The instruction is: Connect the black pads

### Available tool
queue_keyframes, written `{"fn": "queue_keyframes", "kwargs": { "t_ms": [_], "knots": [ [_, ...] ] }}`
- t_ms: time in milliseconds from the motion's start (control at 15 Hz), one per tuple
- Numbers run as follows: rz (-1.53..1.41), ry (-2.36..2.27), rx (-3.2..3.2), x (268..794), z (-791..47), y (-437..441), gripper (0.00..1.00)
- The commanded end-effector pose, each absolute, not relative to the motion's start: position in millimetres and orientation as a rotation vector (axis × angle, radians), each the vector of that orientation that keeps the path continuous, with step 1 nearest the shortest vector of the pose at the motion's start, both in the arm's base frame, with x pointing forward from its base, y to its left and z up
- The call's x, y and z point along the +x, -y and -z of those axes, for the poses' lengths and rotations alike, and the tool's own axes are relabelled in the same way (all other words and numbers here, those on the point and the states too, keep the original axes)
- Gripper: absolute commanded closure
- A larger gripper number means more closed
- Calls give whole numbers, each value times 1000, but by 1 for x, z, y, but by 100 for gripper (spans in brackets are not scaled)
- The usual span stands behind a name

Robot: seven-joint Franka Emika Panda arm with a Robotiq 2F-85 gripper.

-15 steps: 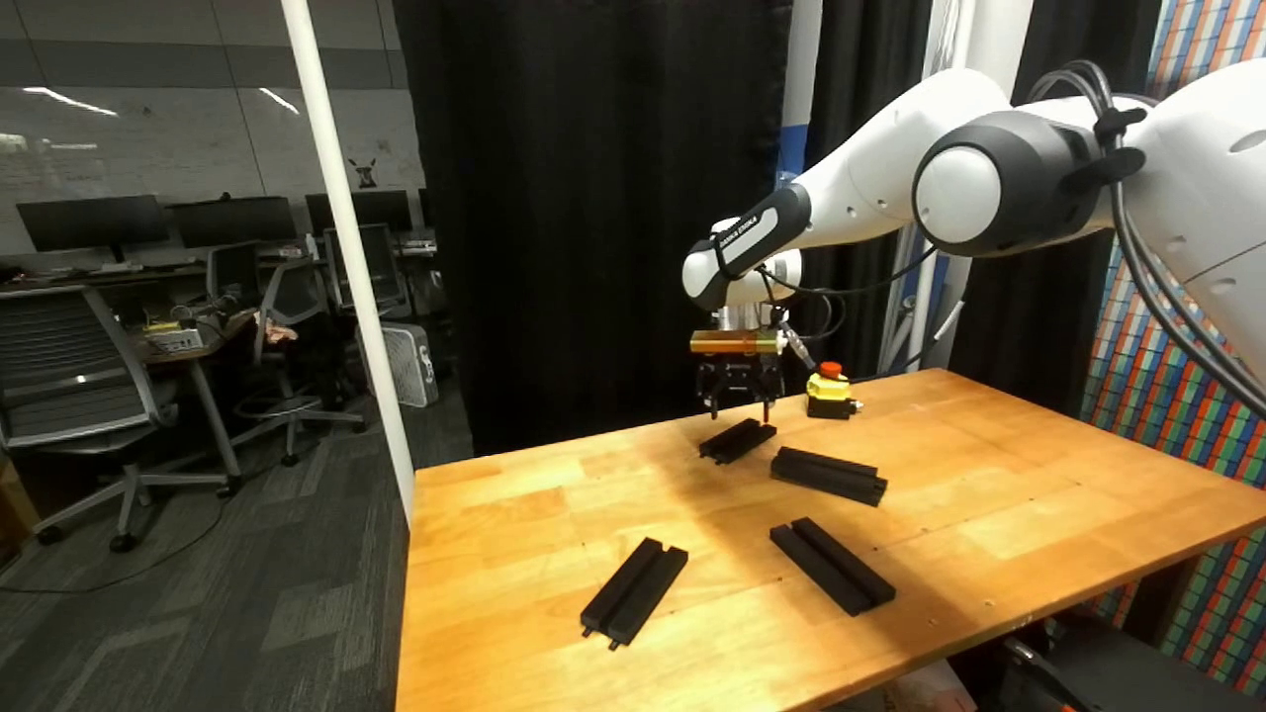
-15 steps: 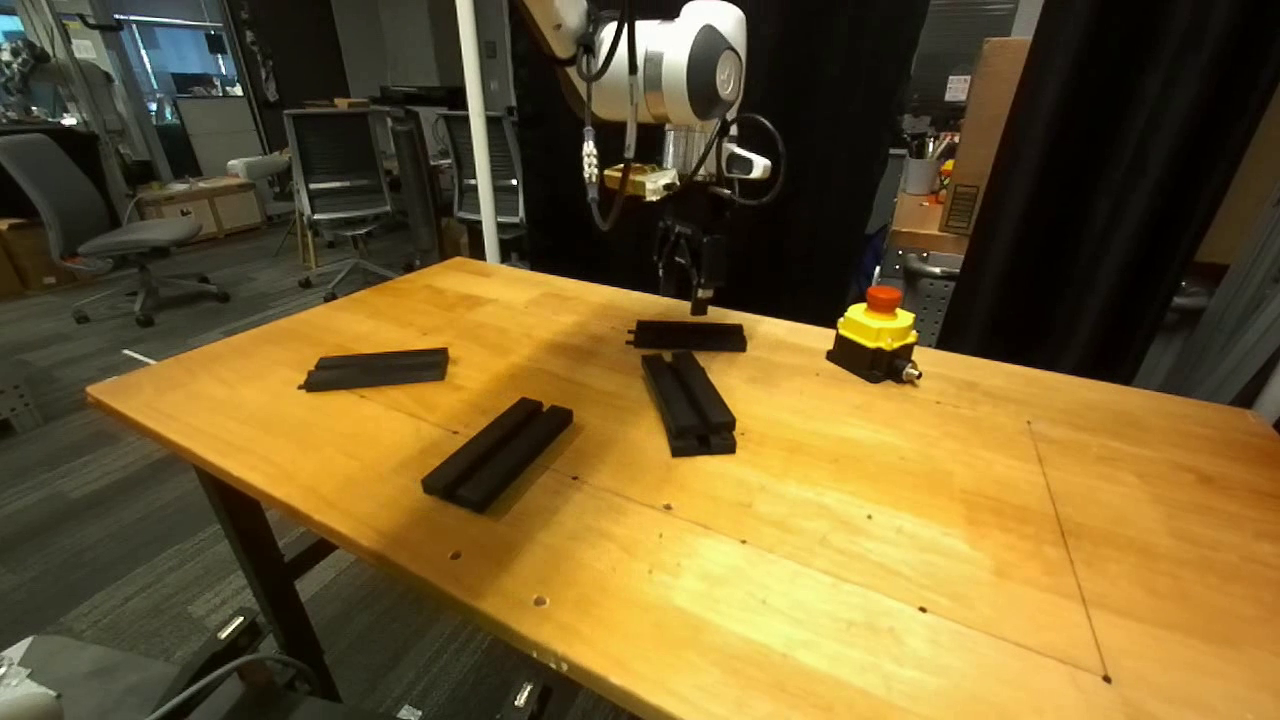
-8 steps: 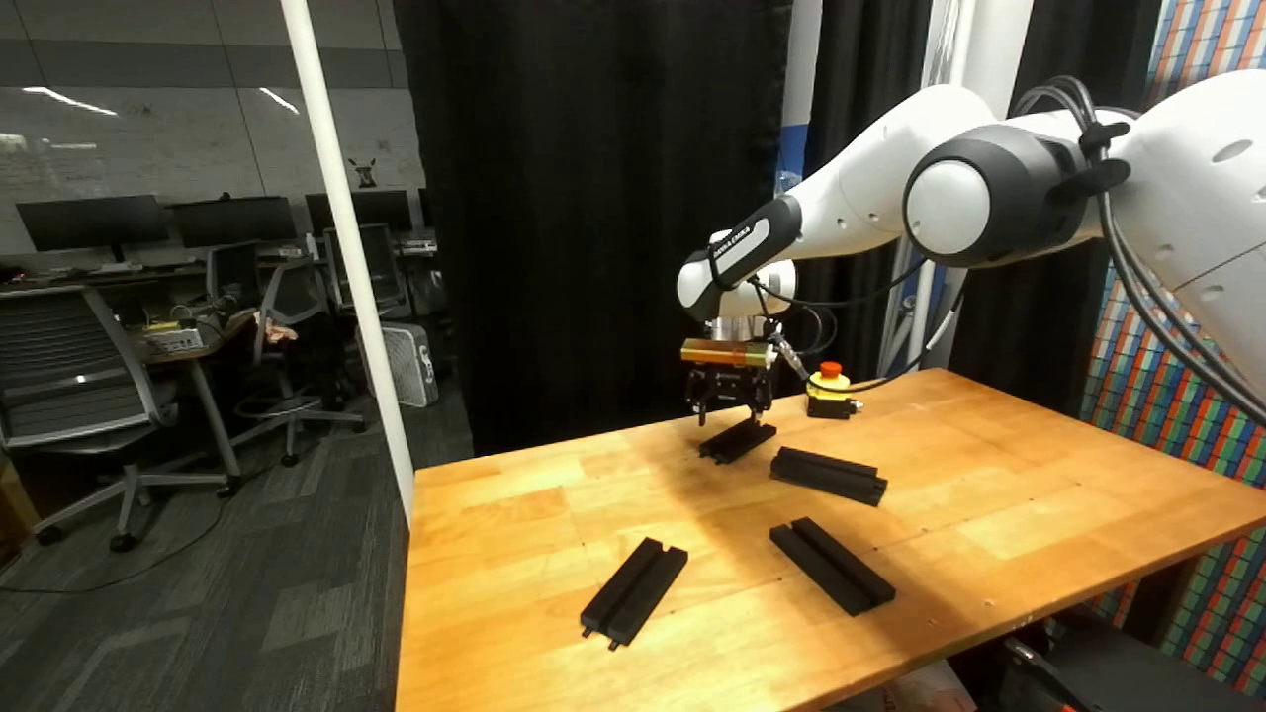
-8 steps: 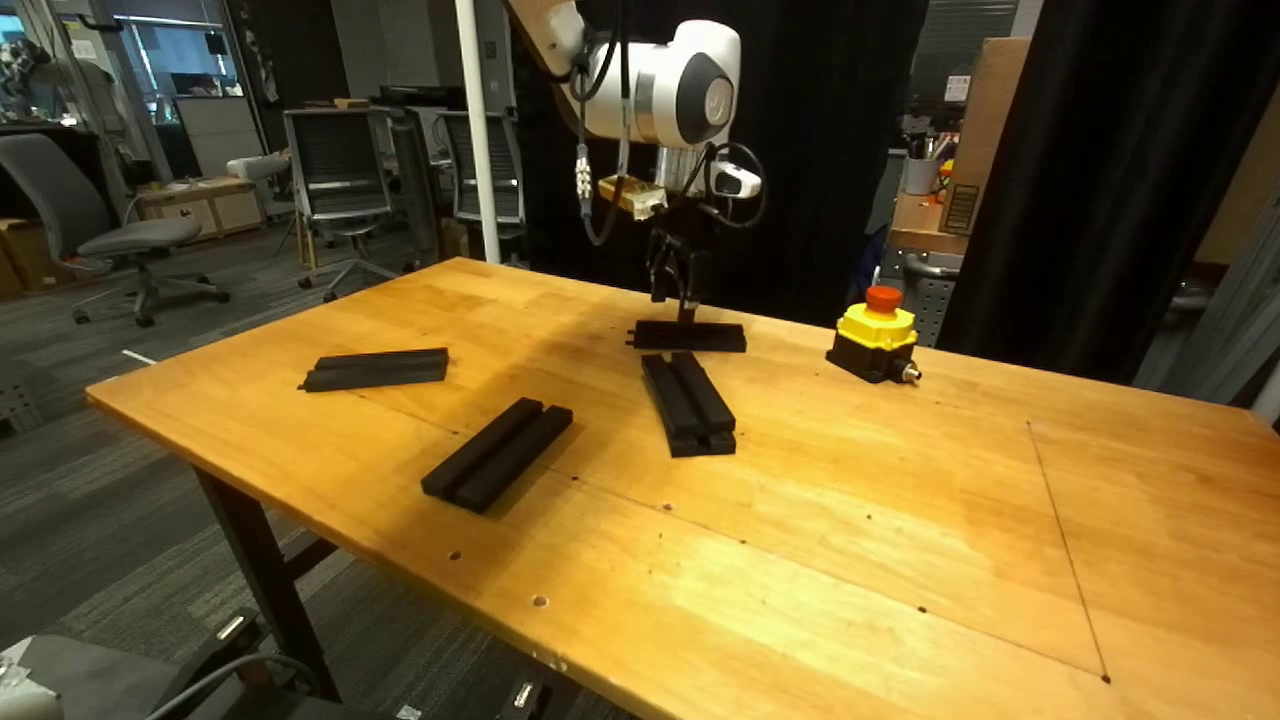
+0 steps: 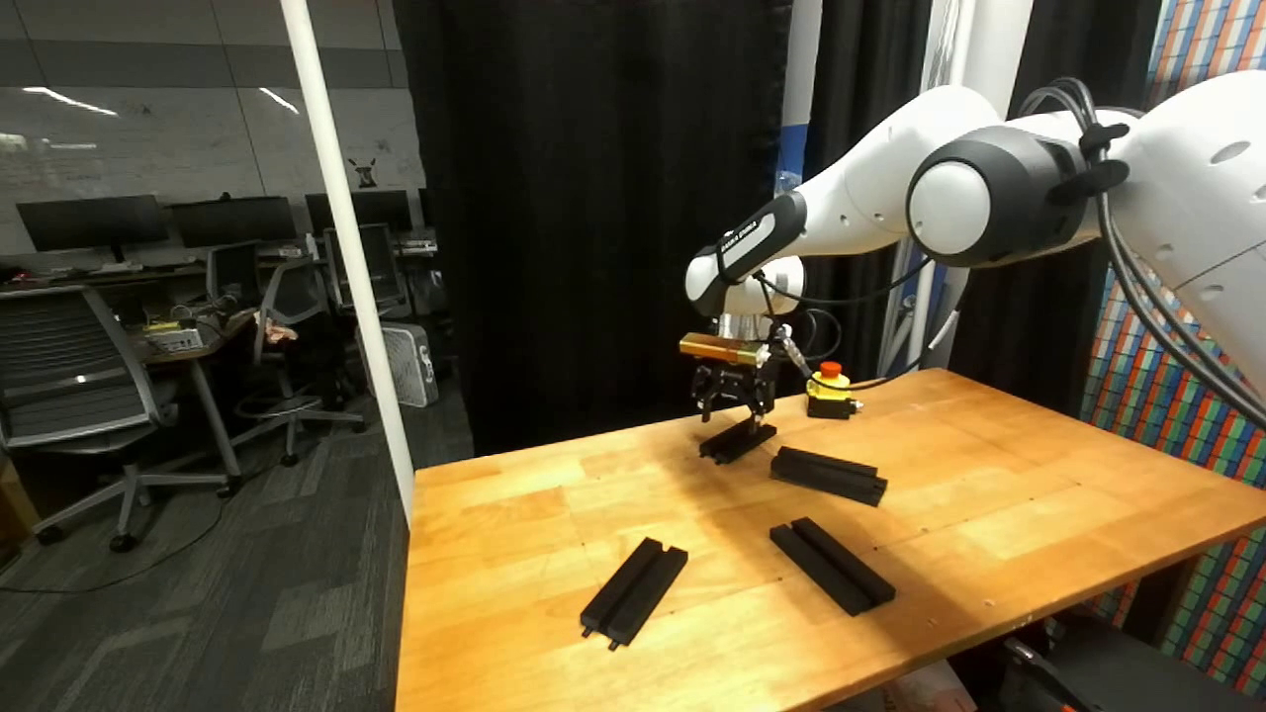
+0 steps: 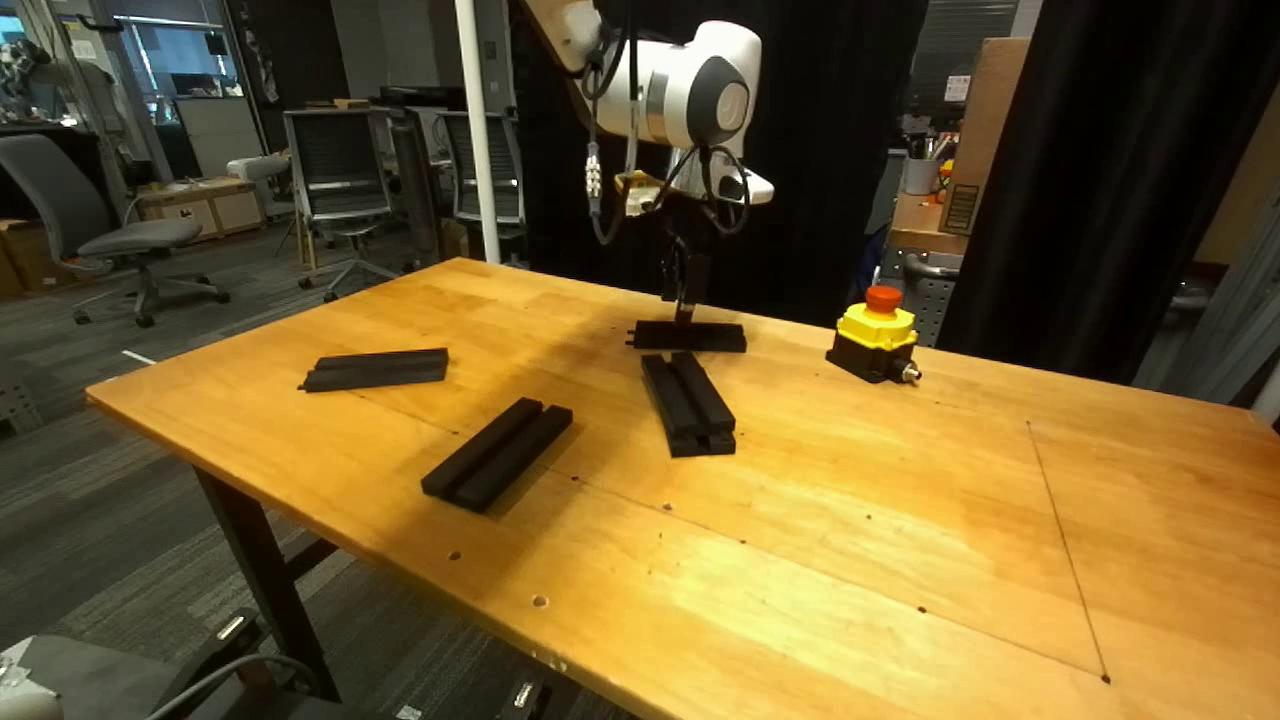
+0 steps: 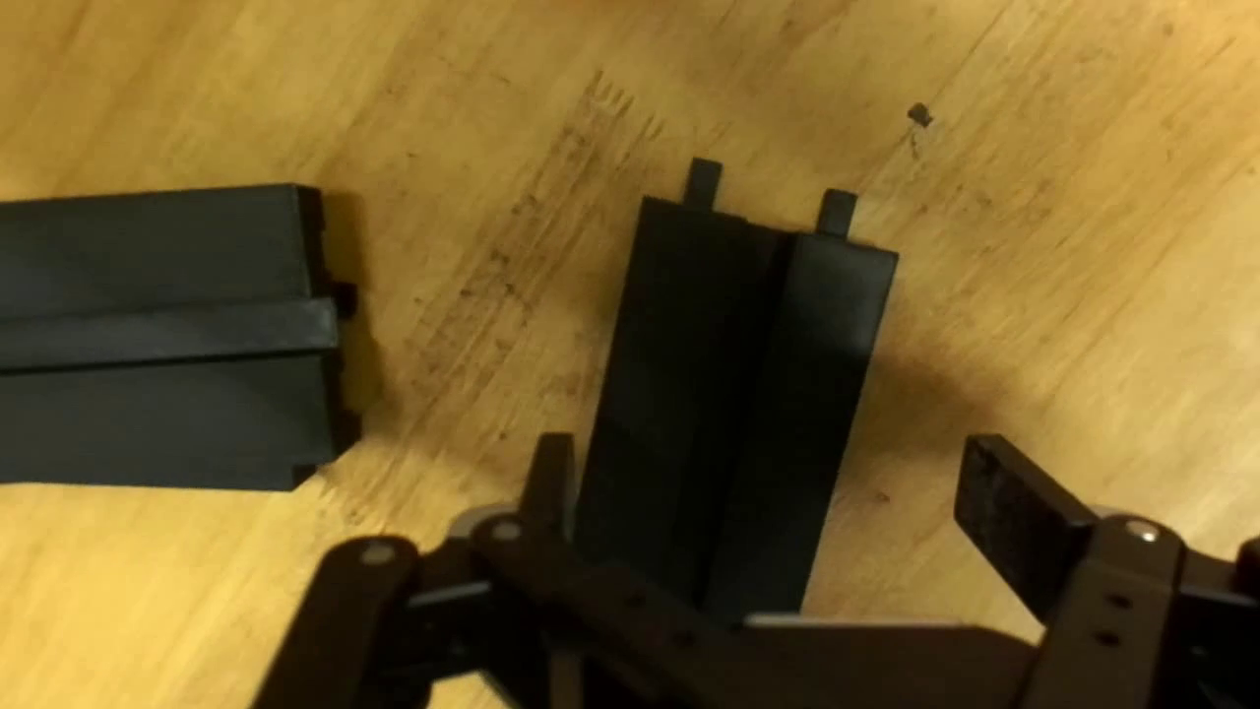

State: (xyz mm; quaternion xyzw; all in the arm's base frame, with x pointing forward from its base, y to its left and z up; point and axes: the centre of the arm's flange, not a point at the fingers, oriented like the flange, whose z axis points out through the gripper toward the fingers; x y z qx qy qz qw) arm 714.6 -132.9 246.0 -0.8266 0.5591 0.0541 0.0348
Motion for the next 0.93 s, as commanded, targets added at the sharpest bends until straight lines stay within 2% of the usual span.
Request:
{"fn": "queue_keyframes", "kwargs": {
  "t_ms": [0, 867],
  "knots": [
    [-175, -1838, -2427, 715, -250, 141, 0],
    [-175, -1942, -2383, 715, -210, 176, 0]
  ]
}}
